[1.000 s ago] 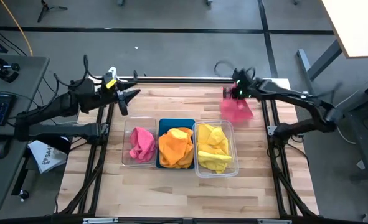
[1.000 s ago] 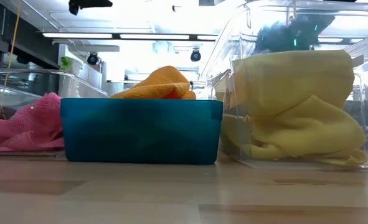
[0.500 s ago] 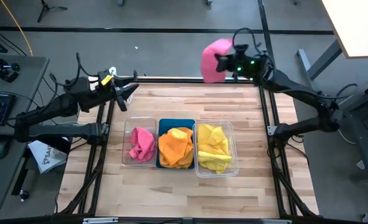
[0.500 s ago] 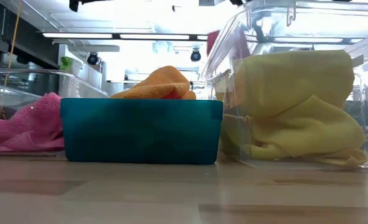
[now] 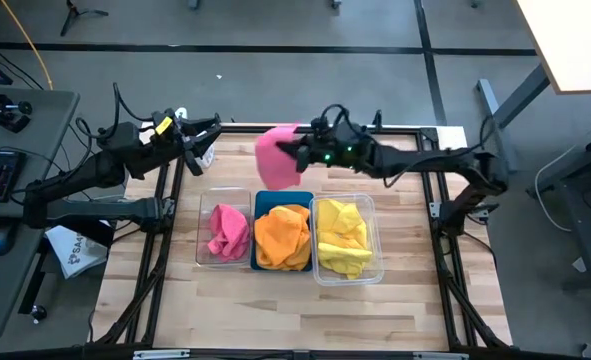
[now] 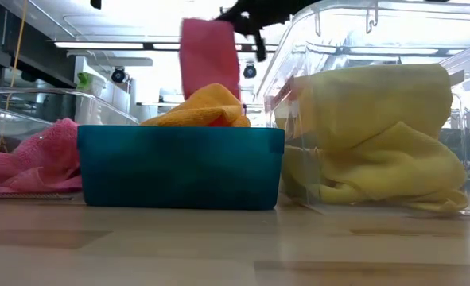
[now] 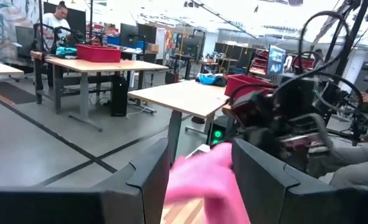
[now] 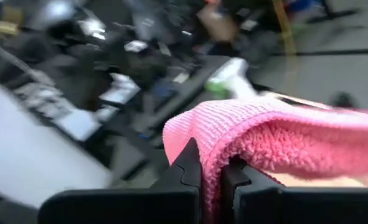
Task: Sort microfiber towel by color & place in baskets
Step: Put the pink microfiber towel into the left transparent bin
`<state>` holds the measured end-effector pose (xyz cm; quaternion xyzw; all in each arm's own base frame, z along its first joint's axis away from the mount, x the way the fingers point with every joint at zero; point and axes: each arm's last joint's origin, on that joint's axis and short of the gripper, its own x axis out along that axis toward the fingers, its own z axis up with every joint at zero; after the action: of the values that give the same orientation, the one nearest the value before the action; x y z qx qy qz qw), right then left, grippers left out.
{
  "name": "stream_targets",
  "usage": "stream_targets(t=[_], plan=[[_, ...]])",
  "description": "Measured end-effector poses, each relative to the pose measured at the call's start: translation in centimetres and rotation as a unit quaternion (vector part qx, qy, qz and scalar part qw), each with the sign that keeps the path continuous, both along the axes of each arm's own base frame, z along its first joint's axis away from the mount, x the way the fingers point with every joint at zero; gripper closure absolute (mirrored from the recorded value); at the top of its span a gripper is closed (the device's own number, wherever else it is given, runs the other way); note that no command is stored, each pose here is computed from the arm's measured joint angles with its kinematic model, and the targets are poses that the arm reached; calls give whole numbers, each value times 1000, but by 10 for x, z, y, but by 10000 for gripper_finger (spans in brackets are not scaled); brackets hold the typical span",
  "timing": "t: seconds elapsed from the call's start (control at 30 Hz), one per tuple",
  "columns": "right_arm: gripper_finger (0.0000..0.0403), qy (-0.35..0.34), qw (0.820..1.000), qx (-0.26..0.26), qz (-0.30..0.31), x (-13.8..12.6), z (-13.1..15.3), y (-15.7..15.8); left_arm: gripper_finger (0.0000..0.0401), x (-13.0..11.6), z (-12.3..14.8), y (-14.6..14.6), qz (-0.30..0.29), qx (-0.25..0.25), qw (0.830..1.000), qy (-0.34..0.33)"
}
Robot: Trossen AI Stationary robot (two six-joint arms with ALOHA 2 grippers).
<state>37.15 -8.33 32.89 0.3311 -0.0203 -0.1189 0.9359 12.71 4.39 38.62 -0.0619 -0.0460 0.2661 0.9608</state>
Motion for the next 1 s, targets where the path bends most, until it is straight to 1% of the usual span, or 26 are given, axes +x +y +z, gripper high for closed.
stream_targets(t=[0.07, 0.13, 0.2, 0.3, 0.37, 0.5, 0.63, 0.77, 0.87, 1.0], plan=[[402, -38, 999, -4, 20, 5, 2, 4, 240, 0, 0, 0, -1, -6, 1000, -3], [402, -69, 997, -7, 22, 5, 8, 5, 240, 0, 0, 0, -7, -22, 1000, -13], [403, -96, 995, -21, 23, 4, 15, 5, 240, 3, -1, -1, -33, -42, 998, -20], [403, -131, 990, -35, 33, 1, 24, 6, 240, 11, -4, -2, -90, -77, 993, -22], [403, -140, 988, -46, 39, -1, 28, 7, 240, 18, -7, -2, -119, -103, 987, -18], [403, -138, 988, -50, 54, -1, 28, 10, 240, 37, -17, 2, -143, -148, 979, 2], [403, -135, 986, -77, 67, 1, 28, 18, 240, 53, -25, 6, -146, -153, 977, 27], [403, -134, 985, -83, 75, 2, 28, 24, 240, 65, -25, 9, -159, -144, 977, 12], [403, -133, 984, -90, 76, 2, 28, 26, 239, 72, -23, 9, -185, -136, 973, -5], [403, -131, 983, -100, 77, 2, 28, 27, 239, 79, -23, 7, -245, -135, 960, -6]])
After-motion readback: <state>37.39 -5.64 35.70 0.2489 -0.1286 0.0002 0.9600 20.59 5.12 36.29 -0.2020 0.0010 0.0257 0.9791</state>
